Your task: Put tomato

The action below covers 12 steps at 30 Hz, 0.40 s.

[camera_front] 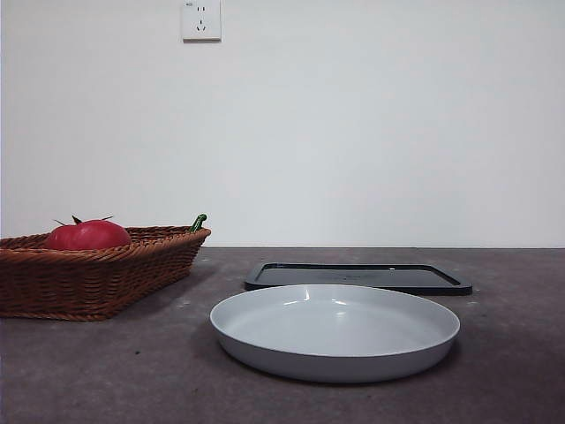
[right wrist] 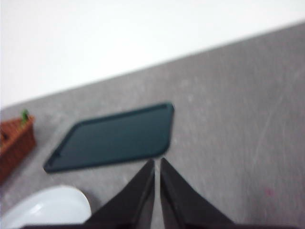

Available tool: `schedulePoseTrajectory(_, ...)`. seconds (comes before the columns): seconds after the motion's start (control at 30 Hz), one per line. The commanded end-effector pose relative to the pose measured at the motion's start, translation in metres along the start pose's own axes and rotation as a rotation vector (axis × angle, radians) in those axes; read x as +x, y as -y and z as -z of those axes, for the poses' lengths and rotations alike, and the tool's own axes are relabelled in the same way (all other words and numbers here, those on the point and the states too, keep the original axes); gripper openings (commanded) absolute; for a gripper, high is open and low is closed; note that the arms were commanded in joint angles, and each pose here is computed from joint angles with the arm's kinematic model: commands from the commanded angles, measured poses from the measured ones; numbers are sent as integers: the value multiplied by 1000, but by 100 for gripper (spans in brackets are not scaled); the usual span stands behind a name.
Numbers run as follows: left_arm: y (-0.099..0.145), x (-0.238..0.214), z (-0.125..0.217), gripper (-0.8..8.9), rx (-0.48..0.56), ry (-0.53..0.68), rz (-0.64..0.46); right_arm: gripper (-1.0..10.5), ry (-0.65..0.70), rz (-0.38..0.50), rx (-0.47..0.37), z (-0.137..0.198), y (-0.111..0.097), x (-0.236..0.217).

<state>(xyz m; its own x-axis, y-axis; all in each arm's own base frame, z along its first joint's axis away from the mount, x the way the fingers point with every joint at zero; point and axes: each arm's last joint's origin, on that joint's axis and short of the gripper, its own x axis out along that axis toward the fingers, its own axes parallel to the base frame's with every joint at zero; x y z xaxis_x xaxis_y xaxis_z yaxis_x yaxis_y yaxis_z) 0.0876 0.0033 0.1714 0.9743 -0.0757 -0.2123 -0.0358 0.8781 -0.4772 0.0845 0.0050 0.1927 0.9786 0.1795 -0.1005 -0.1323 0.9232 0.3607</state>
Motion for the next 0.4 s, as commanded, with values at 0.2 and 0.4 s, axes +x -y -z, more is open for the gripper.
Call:
schedulePoseTrajectory(0.2,27,-19,-42,10,40,13,77,10,34,-17,-34,-41,-18,-13)
schedulePoseTrajectory(0.4,49,-27,-75,10,123,-81,152,10,-28,-42,-109,-81,-35,-18)
